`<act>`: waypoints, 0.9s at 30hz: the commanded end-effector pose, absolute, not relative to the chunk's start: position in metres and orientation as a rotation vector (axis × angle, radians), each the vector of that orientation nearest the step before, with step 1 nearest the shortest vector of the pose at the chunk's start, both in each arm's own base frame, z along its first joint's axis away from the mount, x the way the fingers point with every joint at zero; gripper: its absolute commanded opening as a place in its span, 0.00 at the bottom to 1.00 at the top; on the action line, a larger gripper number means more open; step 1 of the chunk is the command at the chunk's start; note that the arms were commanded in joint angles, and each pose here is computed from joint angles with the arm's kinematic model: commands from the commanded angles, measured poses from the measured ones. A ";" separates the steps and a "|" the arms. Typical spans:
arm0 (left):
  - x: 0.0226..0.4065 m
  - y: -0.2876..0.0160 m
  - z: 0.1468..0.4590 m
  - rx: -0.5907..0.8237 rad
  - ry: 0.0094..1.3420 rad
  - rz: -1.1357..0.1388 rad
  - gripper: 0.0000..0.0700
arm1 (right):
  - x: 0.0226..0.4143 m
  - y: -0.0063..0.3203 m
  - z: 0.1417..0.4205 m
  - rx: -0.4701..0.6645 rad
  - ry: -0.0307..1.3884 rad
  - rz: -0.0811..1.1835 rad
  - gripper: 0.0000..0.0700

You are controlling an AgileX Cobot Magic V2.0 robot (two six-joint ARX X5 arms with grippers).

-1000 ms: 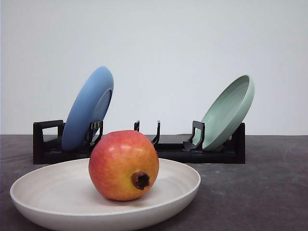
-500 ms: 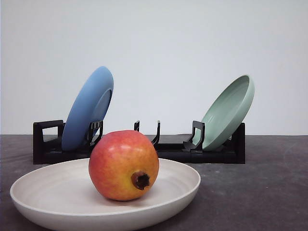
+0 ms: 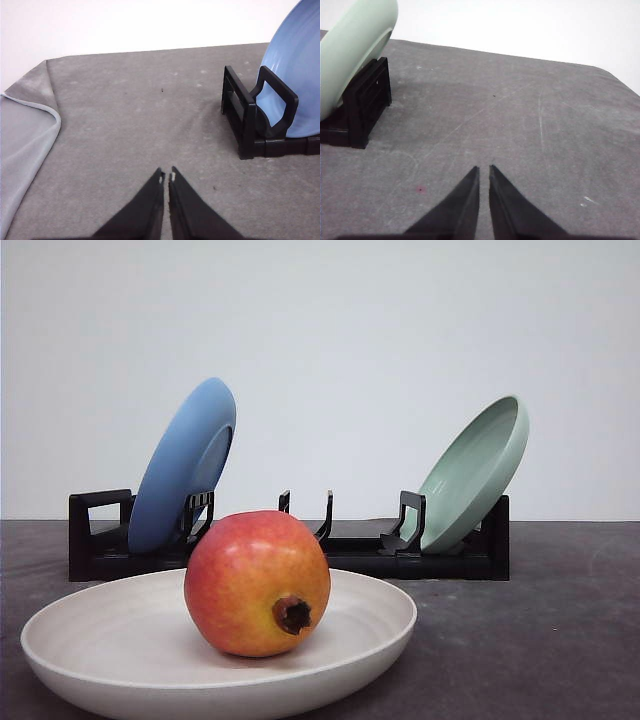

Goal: Place pomegranate in white plate

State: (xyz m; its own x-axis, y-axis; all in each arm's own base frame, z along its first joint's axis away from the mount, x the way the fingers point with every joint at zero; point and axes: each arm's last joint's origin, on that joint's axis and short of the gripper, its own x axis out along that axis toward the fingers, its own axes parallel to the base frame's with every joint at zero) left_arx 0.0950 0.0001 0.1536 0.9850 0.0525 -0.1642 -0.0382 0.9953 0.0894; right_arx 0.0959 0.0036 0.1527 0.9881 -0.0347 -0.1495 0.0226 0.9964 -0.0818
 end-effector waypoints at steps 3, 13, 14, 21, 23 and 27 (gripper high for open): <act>0.096 0.000 0.149 0.094 0.179 0.041 0.00 | 0.096 0.003 0.152 -0.076 0.152 -0.033 0.05; 0.096 0.000 0.149 0.094 0.179 0.041 0.00 | 0.096 0.003 0.151 -0.076 0.152 -0.033 0.05; 0.096 0.000 0.149 0.094 0.179 0.041 0.00 | 0.096 0.003 0.152 -0.076 0.151 -0.033 0.05; 0.096 0.000 0.149 0.094 0.179 0.041 0.00 | 0.096 0.003 0.152 -0.076 0.152 -0.033 0.05; 0.096 0.000 0.149 0.094 0.179 0.041 0.00 | 0.096 0.003 0.152 -0.076 0.151 -0.033 0.05; 0.096 0.000 0.149 0.094 0.179 0.041 0.00 | 0.096 0.003 0.152 -0.076 0.151 -0.033 0.05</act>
